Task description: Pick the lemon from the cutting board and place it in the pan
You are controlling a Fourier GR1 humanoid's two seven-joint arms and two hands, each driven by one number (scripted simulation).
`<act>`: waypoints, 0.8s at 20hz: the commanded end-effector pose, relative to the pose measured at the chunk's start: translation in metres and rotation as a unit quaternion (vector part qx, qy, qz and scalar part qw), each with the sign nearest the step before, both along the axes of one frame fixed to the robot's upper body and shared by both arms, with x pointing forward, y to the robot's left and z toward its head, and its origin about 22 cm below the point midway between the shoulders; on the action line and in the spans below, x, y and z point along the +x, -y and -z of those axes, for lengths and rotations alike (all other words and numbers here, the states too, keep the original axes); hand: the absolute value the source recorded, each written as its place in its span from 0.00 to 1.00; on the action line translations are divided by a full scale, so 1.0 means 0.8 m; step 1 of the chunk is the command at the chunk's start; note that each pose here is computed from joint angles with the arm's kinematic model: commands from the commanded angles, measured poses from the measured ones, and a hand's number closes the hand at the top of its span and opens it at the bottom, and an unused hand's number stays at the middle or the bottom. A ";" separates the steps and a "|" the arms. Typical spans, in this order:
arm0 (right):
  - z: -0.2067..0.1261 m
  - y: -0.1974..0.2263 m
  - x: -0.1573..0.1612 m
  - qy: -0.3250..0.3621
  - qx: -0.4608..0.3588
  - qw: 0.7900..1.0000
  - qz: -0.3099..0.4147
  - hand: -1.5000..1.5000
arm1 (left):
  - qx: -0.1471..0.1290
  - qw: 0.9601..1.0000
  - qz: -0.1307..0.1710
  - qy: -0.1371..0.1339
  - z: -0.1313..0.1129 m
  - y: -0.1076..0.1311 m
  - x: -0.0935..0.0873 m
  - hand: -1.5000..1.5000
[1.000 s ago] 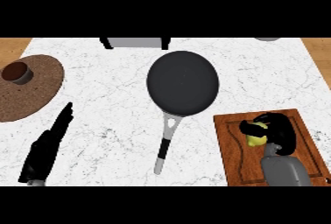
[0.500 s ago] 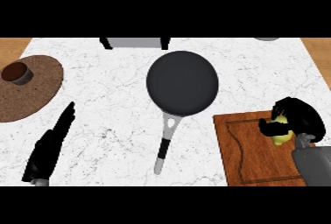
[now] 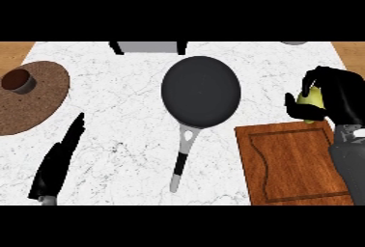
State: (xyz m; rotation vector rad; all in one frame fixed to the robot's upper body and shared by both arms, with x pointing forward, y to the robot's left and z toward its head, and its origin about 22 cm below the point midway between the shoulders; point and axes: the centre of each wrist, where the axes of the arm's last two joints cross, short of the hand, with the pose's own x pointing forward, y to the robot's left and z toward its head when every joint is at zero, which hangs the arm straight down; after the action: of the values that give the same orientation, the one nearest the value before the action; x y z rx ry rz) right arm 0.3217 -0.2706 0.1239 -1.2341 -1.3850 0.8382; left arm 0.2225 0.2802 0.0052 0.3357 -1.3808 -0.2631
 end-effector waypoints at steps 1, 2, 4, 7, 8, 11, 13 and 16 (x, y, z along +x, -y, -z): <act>-0.046 -0.032 0.032 0.049 0.023 0.998 -0.037 1.00 | -0.001 1.000 0.001 0.003 -0.005 0.010 -0.006 0.50; -0.016 -0.051 0.031 0.050 0.041 0.997 -0.046 1.00 | 0.004 1.000 -0.004 -0.003 -0.002 -0.006 0.004 0.50; -0.029 -0.074 0.051 0.034 0.055 0.996 -0.065 1.00 | -0.002 1.000 0.008 -0.003 -0.008 0.010 0.011 0.50; -0.037 -0.110 0.076 0.027 0.088 0.992 -0.085 1.00 | -0.004 1.000 0.002 -0.004 -0.003 -0.001 0.011 0.50; -0.053 -0.111 0.087 0.015 0.102 0.990 -0.092 1.00 | 0.000 1.000 0.006 0.003 -0.006 0.013 0.012 0.50; -0.008 -0.158 0.104 -0.014 0.111 0.990 -0.086 1.00 | 0.000 1.000 0.015 0.000 -0.020 0.005 0.005 0.50; -0.013 -0.164 0.125 -0.009 0.141 0.986 -0.086 1.00 | -0.006 1.000 0.013 -0.004 -0.009 -0.008 0.016 0.50; 0.007 -0.188 0.137 -0.046 0.154 0.982 -0.095 1.00 | 0.003 1.000 0.019 0.003 -0.016 0.003 0.013 0.50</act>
State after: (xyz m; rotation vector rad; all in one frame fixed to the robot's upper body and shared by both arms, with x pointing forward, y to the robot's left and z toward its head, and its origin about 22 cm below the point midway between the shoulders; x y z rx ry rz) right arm 0.4203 -0.1502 0.1353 -0.9012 -1.5396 0.7543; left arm 0.2322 0.2767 0.0133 0.3173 -1.3938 -0.2895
